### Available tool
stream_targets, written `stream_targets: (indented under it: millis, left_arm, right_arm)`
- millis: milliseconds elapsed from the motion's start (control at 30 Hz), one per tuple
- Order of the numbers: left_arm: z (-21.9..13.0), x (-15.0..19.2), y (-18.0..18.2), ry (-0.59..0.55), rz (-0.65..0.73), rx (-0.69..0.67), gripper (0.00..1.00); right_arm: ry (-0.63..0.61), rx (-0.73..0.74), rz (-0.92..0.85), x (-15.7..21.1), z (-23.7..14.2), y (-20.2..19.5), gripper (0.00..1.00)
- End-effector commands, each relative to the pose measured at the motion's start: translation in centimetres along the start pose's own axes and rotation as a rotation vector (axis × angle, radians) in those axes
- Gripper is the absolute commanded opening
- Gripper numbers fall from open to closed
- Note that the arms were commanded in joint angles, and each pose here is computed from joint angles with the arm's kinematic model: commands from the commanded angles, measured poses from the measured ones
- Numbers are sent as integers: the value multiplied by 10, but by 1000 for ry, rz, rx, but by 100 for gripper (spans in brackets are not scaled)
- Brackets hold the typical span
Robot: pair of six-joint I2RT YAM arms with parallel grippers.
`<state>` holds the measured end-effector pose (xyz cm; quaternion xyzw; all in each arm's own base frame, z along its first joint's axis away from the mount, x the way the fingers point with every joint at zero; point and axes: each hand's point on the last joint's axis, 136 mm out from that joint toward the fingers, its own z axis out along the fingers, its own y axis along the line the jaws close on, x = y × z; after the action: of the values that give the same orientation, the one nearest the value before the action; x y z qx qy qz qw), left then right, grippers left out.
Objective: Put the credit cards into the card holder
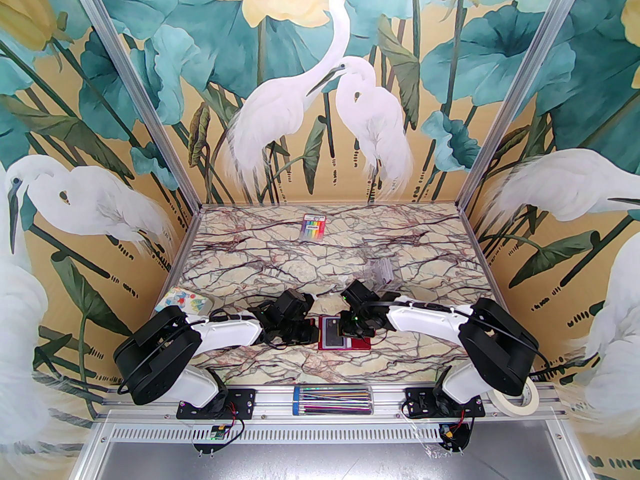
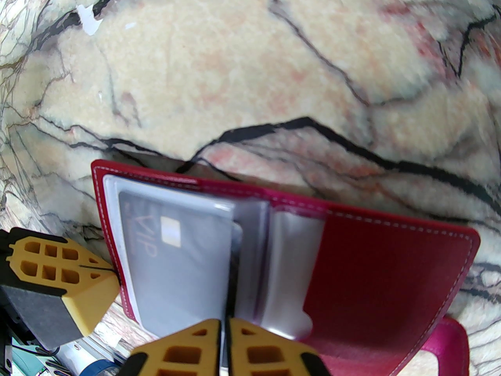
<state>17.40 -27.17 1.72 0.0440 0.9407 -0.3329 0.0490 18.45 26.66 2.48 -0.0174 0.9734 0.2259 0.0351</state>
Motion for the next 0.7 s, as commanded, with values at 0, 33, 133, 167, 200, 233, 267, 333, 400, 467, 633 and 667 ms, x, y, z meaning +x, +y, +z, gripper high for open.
stream_targets:
  millis: [0, 33, 133, 167, 200, 233, 267, 333, 400, 467, 633, 667]
  left_arm:
    - [-1, -2, -6, -2, -1, 6, 0]
    - [-2, -3, -8, -6, 2, 11, 0]
    - [-9, -7, -17, -21, 13, 30, 0]
    - [-10, -8, -20, -27, 16, 37, 0]
    - [-12, -8, -22, -29, 17, 43, 0]
    - [-12, -9, -24, -30, 20, 46, 0]
    - [-12, -9, -25, -32, 21, 49, 0]
    - [-11, -10, -26, -30, 21, 49, 0]
    - [-9, -10, -26, -28, 22, 47, 0]
    - [-6, -10, -24, -24, 19, 42, 0]
    - [-1, -9, -17, -19, 8, 14, 0]
    - [-1, -8, -15, -19, 6, 6, 0]
  right_arm:
    - [-12, 26, 13, -1, 3, -8, 10]
    - [-12, 25, 13, -1, 3, -7, 10]
    - [-14, 24, 13, 0, 2, -8, 10]
    - [-15, 24, 14, 0, 3, -8, 10]
    - [-15, 24, 15, 0, 2, -8, 10]
    - [-16, 23, 13, 0, 3, -8, 10]
    - [-15, 24, 12, 0, 3, -9, 10]
    - [-17, 22, 14, 0, 3, -8, 10]
    - [-18, 23, 15, 0, 3, -9, 10]
    - [-18, 24, 16, 0, 3, -9, 11]
    - [-18, 22, 14, 0, 2, -9, 11]
    - [-19, 22, 14, 0, 1, -9, 11]
